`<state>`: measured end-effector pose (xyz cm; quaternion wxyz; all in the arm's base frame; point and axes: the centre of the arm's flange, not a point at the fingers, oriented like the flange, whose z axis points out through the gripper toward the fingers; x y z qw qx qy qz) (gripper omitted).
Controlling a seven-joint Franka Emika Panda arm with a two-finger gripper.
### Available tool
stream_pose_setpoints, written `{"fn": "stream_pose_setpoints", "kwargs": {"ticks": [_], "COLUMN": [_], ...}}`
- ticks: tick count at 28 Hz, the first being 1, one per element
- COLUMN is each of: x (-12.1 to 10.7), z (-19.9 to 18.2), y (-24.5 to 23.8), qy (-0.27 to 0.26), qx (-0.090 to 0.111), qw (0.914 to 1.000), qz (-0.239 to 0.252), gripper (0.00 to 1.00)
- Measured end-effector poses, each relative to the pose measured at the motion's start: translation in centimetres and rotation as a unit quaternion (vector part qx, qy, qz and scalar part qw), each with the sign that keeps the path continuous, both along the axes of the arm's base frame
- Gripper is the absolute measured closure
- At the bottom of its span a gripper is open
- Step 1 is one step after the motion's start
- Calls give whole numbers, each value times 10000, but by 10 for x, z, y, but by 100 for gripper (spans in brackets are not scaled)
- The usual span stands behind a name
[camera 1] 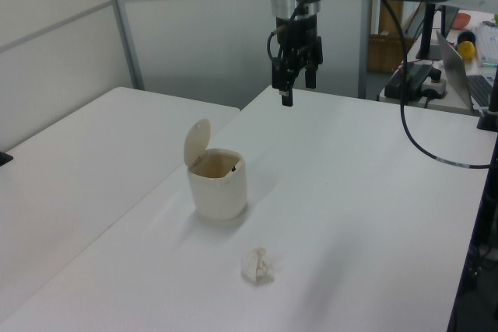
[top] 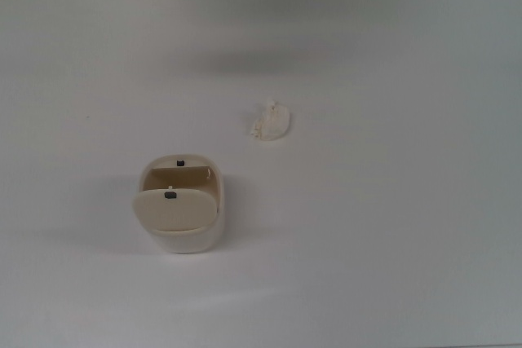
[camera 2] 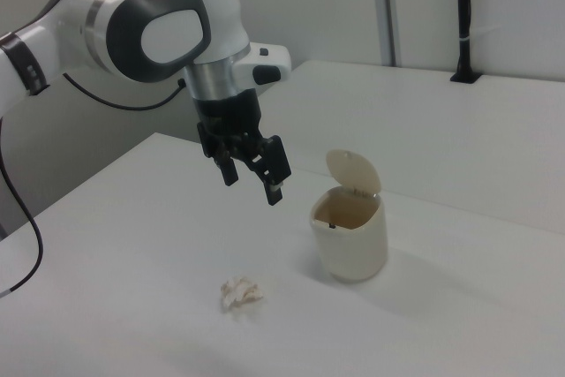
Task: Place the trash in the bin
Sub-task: 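Move the gripper down toward the crumpled white paper ball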
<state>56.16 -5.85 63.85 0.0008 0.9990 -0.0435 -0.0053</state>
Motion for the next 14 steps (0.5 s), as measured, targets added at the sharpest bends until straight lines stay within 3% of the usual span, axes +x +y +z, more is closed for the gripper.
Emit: {"fn": "stream_pose_setpoints", "kwargs": {"ticks": [9,14], "x": [1,5], "z": [-1,-14], "y": [13,46], "qy": [14,136], "qx": [6,28], "qw": [9999,9991], "qz": [102,406], "gripper": [0,0]}}
